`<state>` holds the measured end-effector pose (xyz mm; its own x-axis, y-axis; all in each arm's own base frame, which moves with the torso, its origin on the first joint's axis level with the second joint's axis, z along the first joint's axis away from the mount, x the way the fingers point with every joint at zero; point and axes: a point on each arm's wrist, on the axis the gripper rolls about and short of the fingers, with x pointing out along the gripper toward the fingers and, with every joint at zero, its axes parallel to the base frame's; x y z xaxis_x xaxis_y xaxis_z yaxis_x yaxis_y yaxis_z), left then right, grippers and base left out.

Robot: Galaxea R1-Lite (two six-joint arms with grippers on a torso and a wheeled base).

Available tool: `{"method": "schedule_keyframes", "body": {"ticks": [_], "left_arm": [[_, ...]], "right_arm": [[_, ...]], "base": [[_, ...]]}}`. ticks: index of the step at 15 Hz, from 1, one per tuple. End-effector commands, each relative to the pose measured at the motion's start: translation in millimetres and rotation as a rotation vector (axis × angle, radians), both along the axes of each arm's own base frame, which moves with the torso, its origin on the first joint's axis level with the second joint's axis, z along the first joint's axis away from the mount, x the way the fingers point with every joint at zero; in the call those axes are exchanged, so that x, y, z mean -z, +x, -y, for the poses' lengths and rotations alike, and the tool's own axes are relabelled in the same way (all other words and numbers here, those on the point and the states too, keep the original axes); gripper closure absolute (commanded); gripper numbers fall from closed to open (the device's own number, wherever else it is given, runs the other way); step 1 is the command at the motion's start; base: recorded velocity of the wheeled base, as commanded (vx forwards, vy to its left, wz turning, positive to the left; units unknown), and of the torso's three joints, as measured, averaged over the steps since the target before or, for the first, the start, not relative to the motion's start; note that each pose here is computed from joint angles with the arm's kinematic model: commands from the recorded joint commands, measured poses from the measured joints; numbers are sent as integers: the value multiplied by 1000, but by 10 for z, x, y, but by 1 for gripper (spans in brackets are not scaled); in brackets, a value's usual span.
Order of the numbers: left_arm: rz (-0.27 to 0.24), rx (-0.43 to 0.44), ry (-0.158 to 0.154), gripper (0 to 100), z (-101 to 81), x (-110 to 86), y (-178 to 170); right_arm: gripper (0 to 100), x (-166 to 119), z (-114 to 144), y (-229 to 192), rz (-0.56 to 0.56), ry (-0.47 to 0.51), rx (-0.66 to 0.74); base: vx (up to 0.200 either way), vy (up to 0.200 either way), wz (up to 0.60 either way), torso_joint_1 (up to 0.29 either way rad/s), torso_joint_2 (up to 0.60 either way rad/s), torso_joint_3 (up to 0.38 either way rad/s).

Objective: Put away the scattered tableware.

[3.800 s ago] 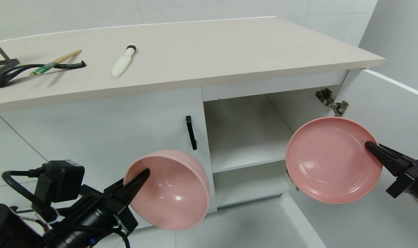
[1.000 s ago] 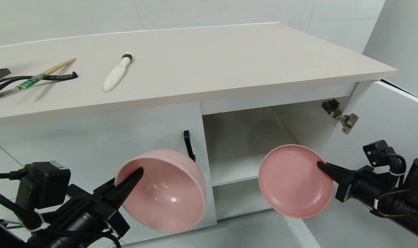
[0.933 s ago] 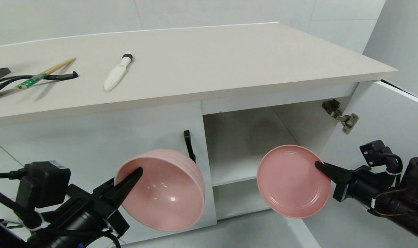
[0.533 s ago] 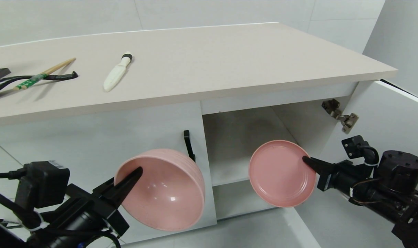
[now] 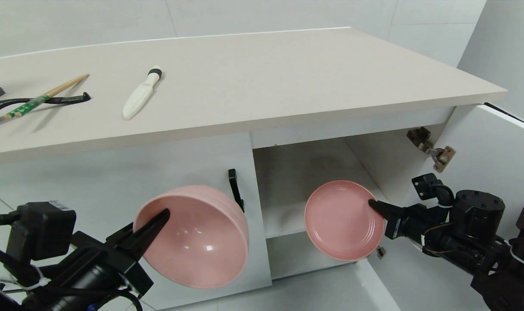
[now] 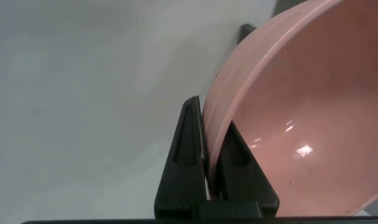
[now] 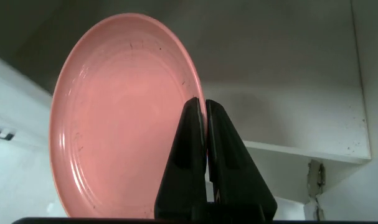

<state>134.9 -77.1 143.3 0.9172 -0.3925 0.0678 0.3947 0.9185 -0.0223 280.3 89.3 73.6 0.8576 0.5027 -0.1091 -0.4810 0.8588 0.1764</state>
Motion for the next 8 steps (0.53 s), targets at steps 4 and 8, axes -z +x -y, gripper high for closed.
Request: {"method": "schedule_keyframes", "body": {"ticks": [4, 8], "left_arm": [[9, -3, 20, 100, -2, -1, -3], [8, -4, 22, 100, -3, 1, 0]], "right_arm": [[100, 71, -40, 89, -5, -1, -5], [100, 154, -95, 187, -14, 1, -12]], "base": [[0, 0, 0, 0, 0, 0], [0, 0, 0, 0, 0, 0]]}}
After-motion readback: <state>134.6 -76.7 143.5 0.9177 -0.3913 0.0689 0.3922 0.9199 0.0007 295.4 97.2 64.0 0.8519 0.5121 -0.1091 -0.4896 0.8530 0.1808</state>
